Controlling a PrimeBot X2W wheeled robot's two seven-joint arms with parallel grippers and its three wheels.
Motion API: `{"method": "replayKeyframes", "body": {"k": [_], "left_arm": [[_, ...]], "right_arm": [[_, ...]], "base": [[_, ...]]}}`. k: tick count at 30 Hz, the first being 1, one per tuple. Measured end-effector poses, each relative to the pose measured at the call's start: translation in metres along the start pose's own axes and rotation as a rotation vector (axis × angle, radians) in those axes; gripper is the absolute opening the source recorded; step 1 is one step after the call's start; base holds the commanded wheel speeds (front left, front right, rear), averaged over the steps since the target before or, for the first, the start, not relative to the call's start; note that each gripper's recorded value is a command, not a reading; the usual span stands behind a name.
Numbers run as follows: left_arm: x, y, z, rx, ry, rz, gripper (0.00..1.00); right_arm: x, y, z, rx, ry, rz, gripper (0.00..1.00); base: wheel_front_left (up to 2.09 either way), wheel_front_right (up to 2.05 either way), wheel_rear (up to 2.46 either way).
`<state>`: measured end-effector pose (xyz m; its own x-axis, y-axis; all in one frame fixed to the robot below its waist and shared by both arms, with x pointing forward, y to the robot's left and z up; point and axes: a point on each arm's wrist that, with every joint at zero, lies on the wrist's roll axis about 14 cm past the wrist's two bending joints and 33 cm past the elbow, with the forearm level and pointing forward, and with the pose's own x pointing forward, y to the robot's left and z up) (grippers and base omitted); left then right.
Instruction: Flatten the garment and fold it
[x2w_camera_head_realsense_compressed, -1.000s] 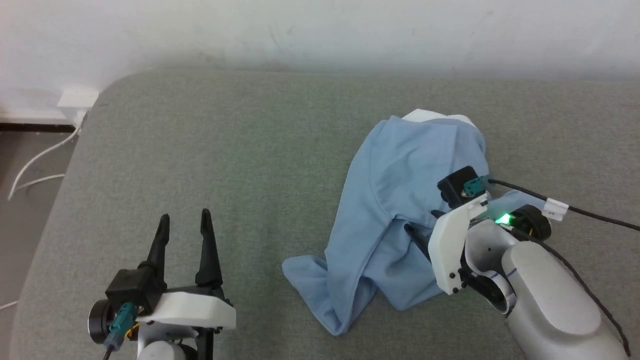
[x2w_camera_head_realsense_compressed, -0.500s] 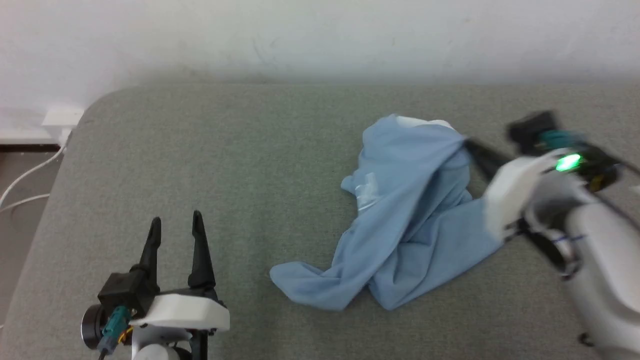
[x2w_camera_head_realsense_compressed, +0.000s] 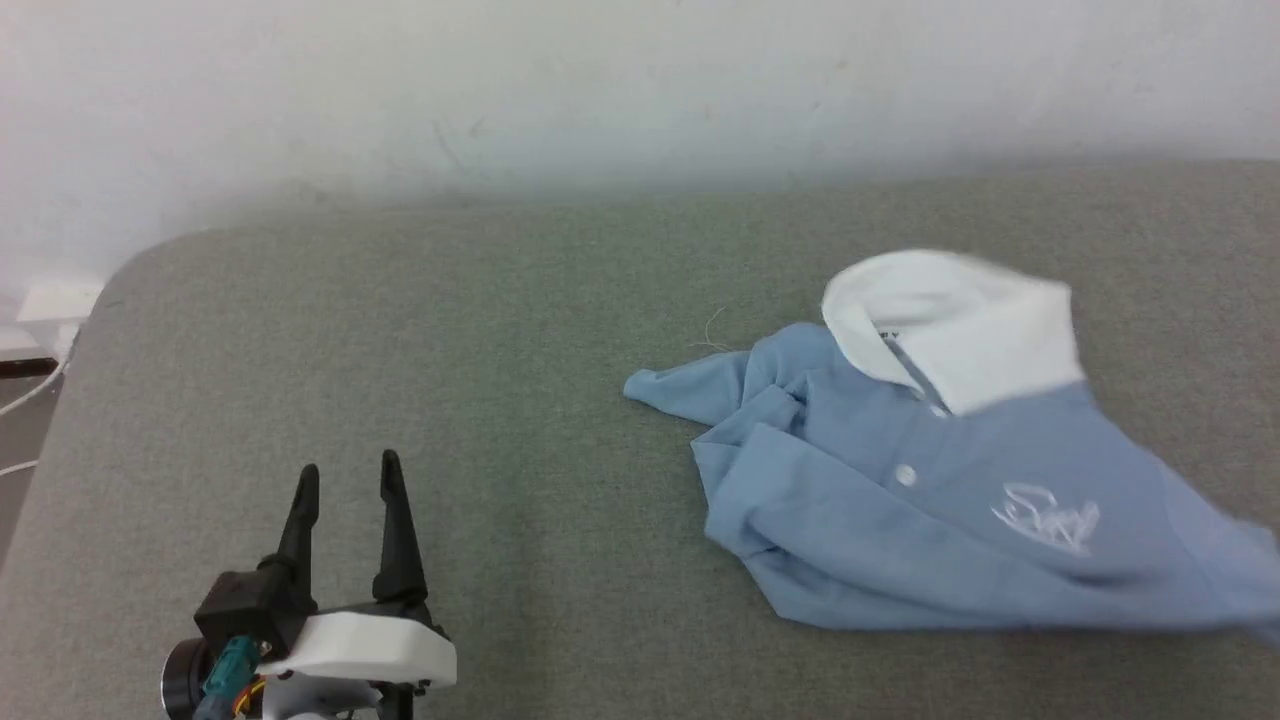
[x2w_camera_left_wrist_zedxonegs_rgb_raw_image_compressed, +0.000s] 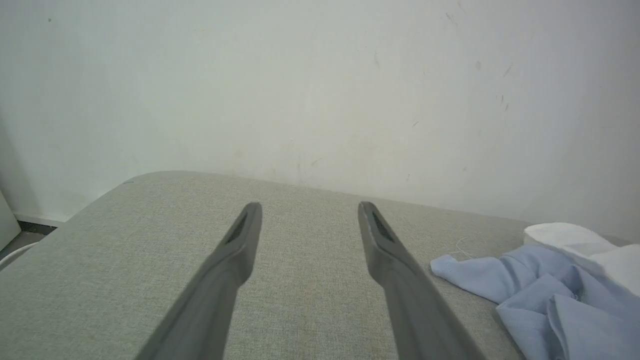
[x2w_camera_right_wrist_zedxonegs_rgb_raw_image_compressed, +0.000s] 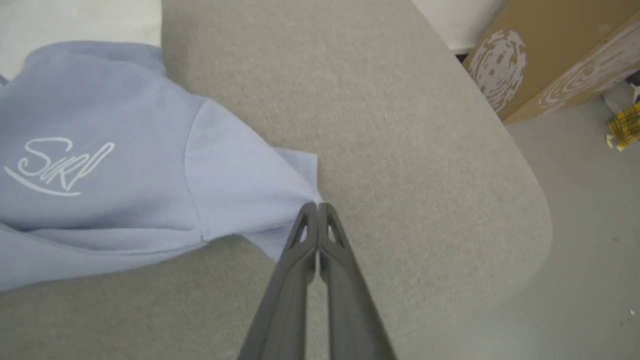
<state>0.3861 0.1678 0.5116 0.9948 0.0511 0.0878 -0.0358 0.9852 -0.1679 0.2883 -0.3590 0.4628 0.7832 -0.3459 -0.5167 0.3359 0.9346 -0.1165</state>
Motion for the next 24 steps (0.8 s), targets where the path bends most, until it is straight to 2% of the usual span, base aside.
{"method": "replayKeyframes", "body": {"k": [2,5,7,8,9,17,24], "left_arm": [[0.0,-0.001,-0.001,-0.001,0.003,-0.003,1.0],[0.0,-0.001,-0.003,-0.002,0.007,-0.003,1.0],[0.0,-0.001,-0.003,-0.001,0.01,-0.003,1.0],[-0.001,-0.001,-0.004,-0.001,0.012,-0.002,1.0],[-0.001,-0.001,-0.004,-0.001,0.012,-0.003,1.0],[-0.007,0.004,-0.003,0.004,0.013,0.007,1.0],[-0.007,-0.008,-0.01,0.02,0.059,-0.052,1.0]], "right_arm": [[-0.01,-0.014,-0.036,0.04,0.088,-0.053,0.0],[-0.017,-0.013,-0.074,0.099,0.168,-0.074,0.0],[-0.017,-0.007,-0.083,0.128,0.166,-0.069,0.42],[-0.016,-0.004,-0.084,0.135,0.152,-0.065,0.76],[-0.015,-0.003,-0.08,0.146,0.116,-0.063,1.0],[-0.021,0.008,0.007,0.161,-0.359,-0.043,1.0],[-0.04,0.069,0.051,0.14,-0.54,0.142,1.0]], "base": [[0.0,0.0,0.0],[0.0,0.0,0.0],[0.0,0.0,0.0],[0.0,0.0,0.0],[0.0,0.0,0.0],[0.0,0.0,0.0],[0.0,0.0,0.0]]}}
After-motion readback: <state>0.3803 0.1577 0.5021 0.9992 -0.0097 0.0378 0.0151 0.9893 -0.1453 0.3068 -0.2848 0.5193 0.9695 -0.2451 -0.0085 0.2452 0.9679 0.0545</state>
